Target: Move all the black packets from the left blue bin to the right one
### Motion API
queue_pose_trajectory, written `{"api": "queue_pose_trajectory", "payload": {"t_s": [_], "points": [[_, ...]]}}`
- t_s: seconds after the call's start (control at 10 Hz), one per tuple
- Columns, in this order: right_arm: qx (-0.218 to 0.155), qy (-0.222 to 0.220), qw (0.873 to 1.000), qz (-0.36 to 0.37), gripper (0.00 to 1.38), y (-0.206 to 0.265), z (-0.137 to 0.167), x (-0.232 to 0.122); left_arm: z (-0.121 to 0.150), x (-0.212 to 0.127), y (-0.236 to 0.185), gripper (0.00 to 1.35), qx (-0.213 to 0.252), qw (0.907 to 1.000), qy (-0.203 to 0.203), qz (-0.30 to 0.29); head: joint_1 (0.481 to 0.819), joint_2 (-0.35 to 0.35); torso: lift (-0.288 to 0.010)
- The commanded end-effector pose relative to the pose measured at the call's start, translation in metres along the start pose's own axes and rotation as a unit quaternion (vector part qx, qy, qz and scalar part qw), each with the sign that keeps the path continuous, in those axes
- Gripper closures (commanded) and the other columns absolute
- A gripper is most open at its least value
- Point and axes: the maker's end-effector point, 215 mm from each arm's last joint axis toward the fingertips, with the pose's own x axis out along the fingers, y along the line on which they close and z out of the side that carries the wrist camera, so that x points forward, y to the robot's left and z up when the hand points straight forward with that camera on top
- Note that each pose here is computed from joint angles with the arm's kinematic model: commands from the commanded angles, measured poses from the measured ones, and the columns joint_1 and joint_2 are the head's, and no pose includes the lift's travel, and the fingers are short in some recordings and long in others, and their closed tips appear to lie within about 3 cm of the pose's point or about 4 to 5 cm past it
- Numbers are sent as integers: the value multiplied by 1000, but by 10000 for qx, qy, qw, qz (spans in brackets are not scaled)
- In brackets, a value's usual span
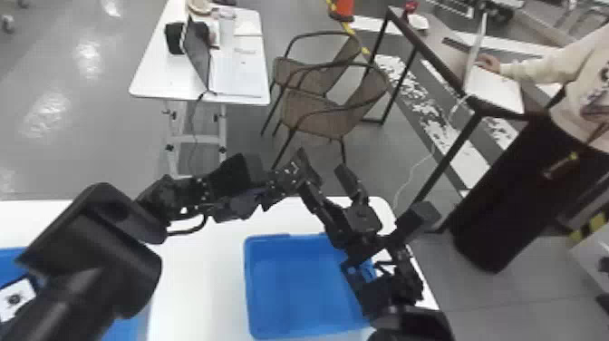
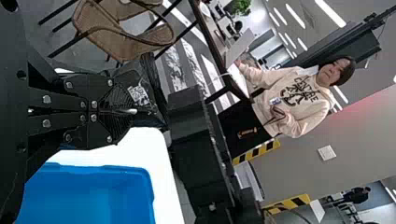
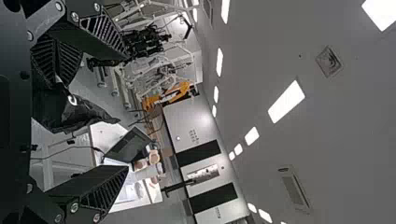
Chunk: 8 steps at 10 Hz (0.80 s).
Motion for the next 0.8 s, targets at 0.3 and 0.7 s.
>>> {"api": "queue_pose_trajectory", "payload": {"t_s": [0.3, 0.7], "points": [[390, 51, 9992, -18, 222, -3, -18, 8, 15, 4, 2, 1217, -86, 9998, -190, 12, 695, -287, 0], [681, 29, 9977, -13, 852, -2, -24, 16, 20, 7, 2, 1217, -82, 9997, -231, -9, 695, -282, 0]]}}
